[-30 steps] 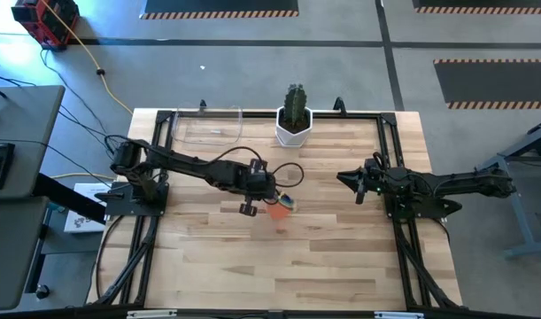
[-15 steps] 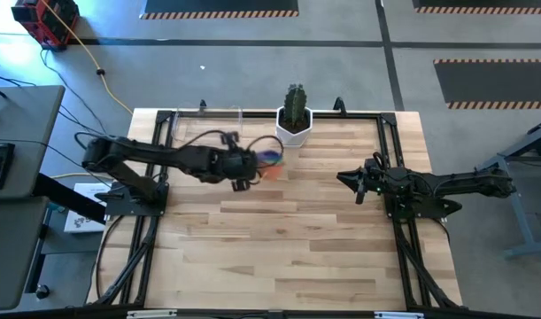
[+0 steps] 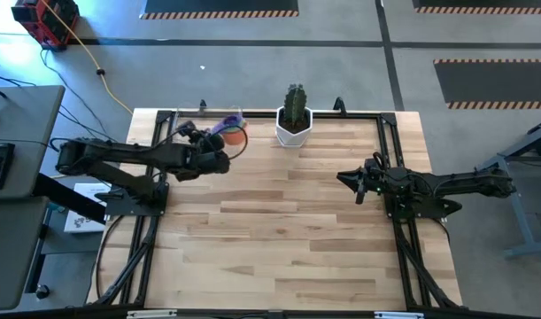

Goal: Nest measuring cups in basket
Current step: Put the nested measuring cups into the transparent bin

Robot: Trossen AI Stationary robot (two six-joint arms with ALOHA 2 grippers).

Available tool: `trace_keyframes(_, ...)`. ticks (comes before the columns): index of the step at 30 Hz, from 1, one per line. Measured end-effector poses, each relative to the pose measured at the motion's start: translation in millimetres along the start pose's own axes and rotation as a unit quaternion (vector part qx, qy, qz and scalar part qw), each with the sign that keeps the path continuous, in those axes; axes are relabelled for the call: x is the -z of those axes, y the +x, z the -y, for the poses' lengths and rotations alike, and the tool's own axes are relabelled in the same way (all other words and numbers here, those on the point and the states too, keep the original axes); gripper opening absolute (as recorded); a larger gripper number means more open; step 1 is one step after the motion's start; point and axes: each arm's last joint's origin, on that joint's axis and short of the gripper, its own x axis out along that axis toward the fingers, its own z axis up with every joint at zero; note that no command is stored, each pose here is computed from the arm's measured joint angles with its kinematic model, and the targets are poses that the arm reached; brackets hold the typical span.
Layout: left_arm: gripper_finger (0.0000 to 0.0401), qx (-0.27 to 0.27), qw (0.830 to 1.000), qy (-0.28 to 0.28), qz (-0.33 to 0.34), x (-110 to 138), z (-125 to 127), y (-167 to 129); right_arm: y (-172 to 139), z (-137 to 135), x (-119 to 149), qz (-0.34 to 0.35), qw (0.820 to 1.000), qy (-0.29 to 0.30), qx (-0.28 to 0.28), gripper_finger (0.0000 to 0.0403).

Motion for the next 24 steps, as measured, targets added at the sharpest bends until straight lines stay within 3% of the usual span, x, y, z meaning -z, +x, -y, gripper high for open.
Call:
trace_keyframes(12,0.0035,-0.051,0.995,0.012,-0.08,28,-8,45,0,0,0,0.0,1.0,0.0,0.0,0.0067)
trace_keyframes(19,0.0035,-0.037,0.993,0.037,-0.11,31,-17,68,0,0,0,0.0,1.0,0.0,0.0,0.0067)
trace_keyframes(24,0.0035,0.001,0.99,0.086,-0.112,29,-26,84,0,0,0,0.0,1.0,0.0,0.0,0.0067)
